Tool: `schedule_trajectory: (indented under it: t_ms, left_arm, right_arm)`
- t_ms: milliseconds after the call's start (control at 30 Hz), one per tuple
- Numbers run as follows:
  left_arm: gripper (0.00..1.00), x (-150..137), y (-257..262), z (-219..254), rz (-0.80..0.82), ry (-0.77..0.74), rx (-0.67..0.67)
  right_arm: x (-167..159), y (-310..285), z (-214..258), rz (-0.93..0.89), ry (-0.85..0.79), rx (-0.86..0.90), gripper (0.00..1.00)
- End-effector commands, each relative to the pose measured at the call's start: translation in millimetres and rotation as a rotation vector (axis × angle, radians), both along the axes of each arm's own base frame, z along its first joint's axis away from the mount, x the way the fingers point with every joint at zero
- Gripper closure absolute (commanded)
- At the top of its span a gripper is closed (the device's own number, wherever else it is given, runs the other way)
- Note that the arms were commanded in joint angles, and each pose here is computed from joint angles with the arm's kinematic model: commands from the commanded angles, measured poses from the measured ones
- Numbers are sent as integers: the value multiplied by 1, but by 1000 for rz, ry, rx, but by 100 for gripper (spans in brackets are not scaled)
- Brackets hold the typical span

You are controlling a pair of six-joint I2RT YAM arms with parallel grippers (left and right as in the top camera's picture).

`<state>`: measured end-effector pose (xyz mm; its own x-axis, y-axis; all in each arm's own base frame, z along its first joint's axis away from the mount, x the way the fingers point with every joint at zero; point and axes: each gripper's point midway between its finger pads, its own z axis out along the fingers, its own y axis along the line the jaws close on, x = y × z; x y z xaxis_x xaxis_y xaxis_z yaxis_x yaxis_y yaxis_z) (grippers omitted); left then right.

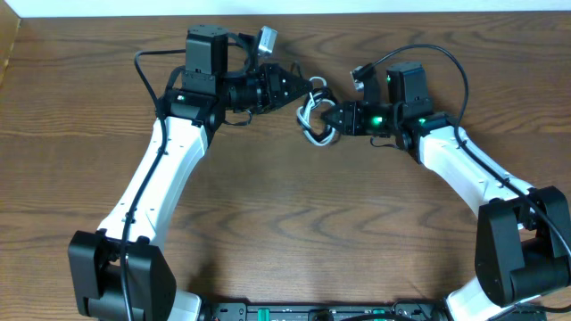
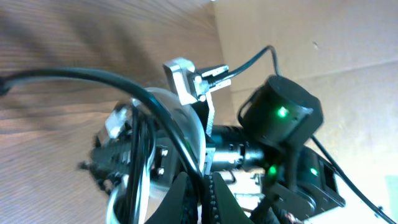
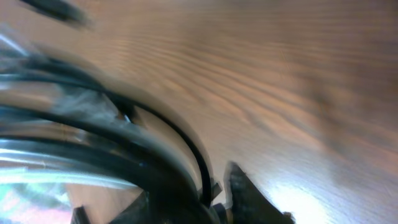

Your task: Untangle cables

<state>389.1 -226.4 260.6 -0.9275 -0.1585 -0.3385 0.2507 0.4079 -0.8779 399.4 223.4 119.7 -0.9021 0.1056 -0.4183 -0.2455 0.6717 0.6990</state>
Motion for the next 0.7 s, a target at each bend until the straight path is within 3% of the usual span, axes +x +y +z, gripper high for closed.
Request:
schedule_trajectory:
  t_ms: [0,267,533,633,667]
  left_arm:
    - [93,12,14,1,45,-27,12]
    - [93,14,19,-6,36,-100,70]
    - [92,26,71,-72,298,24,461]
    - [83,22,66,-78,265,-21,536]
    - [72,19,60,-78,236,-44,545]
  right_arm:
    - [15,-41,-33,-280,105,-177,88]
    - [8,-53,-45,-331,153,-245,92]
    - [0,-68,-57,-336,166,-355,90]
    - [-3,-62,-57,-287,144,-367,90]
    - [-6,-59,-58,-272,143,-375,90]
